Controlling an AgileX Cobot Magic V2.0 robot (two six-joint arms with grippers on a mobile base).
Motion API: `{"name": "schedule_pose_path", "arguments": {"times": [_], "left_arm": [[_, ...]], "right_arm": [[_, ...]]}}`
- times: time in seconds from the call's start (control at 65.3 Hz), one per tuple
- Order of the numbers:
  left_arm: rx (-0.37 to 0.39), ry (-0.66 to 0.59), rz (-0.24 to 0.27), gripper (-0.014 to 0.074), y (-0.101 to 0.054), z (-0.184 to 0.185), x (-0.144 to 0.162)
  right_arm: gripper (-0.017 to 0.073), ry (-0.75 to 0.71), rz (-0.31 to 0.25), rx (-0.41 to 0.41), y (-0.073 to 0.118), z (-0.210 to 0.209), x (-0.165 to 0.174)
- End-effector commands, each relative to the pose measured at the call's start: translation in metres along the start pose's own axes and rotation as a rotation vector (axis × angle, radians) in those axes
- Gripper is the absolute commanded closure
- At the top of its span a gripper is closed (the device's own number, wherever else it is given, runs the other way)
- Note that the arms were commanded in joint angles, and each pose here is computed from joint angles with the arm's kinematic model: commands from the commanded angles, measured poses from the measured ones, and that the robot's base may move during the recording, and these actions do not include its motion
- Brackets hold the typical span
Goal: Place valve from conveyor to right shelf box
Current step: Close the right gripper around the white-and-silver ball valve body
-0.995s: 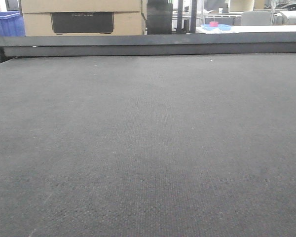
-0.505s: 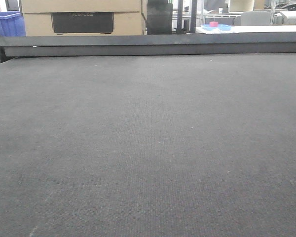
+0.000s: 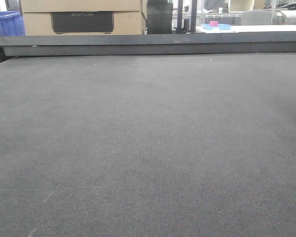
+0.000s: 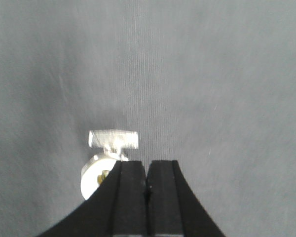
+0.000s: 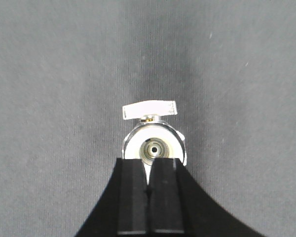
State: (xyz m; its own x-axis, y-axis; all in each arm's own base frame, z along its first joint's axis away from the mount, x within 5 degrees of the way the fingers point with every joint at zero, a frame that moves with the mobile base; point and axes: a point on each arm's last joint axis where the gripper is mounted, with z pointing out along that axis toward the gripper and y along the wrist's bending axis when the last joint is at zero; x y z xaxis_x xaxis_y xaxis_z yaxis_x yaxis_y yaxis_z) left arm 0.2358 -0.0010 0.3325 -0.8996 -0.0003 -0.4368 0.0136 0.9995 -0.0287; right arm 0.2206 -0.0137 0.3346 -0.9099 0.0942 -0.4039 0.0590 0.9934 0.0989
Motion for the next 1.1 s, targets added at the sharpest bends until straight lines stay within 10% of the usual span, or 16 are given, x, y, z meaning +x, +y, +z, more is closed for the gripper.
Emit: {"name": "schedule_pose_path", "arguments": {"times": [0.0,0.398,1.087], "left_arm": [[0.013,0.026,-0.007,0.0704,-0.002,0.001,-0.001],[0.012,0.021,-0.007,0.0704,-0.002,0.002,-0.002],[0.022,0.003,-0.012,0.0704,-0.003,0.002,-0.003]], "right_arm": [[0.0721,0.031,-0.008,0.011,-0.001,0.003,-0.011],[0.0218,0.183,0.002,0.009,-0.005,0.035,-0.022],[0.0193,0.190,0.056,0.014,-0.010,0.084,-0.014]]}}
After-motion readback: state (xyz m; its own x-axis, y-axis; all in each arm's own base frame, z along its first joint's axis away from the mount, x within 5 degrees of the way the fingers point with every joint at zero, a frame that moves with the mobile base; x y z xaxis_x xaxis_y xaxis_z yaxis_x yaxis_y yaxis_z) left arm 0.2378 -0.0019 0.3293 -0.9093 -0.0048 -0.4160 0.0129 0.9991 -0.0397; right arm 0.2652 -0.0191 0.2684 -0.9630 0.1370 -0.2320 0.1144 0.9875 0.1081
